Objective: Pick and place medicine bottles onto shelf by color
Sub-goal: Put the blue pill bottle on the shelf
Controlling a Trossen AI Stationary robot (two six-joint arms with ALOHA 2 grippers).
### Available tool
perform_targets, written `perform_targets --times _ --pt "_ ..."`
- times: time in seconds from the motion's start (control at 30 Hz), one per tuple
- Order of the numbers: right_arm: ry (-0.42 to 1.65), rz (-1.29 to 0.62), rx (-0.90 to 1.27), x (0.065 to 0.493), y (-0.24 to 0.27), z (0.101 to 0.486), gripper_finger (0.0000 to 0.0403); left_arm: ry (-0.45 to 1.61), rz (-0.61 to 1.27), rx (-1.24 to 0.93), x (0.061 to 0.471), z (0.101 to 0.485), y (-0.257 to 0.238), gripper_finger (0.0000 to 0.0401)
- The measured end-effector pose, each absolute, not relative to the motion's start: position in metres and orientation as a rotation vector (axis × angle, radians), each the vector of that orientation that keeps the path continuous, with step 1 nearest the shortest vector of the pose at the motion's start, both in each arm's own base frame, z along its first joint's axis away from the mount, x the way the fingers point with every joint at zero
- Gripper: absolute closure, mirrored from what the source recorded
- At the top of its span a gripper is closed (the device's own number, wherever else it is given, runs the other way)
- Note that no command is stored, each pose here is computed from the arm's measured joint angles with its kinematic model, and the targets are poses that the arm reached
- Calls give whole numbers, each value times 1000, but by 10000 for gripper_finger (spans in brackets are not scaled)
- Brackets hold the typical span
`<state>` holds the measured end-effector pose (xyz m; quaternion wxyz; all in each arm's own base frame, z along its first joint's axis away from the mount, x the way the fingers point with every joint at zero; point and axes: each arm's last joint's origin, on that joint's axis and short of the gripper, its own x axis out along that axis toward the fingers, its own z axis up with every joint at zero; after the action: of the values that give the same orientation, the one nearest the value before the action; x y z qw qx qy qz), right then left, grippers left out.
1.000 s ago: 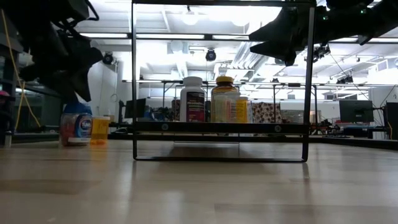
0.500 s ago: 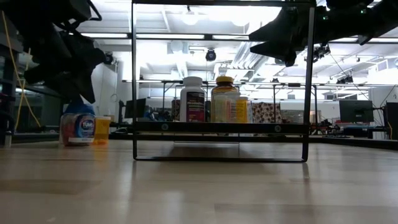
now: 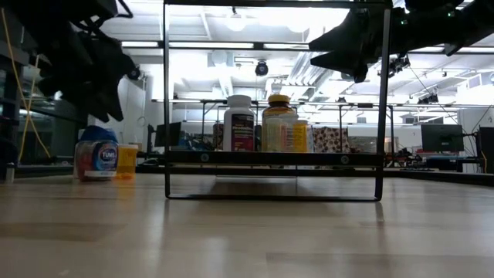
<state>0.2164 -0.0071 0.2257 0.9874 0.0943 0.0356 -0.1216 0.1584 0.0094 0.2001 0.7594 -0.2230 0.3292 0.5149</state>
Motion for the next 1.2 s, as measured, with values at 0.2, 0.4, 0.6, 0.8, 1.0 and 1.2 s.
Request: perform_targets --times 0.2,0.4,0.6,0.8,1.0,1.2 --pt "72 -244 189 216 -7 226 192 696 1123 -453 160 204 10 220" --pt "72 -244 189 216 -7 226 192 730 1096 -420 160 204 10 220" --pt "72 -244 189 216 -7 226 192 731 1096 -418 160 204 10 219" --pt "72 -244 189 216 -7 226 192 710 1116 -419 160 204 10 192" --pt "72 -244 189 216 -7 226 192 728 1101 -405 160 204 10 140" --pt "72 -244 189 216 -7 226 192 792 1043 -424 160 203 8 128"
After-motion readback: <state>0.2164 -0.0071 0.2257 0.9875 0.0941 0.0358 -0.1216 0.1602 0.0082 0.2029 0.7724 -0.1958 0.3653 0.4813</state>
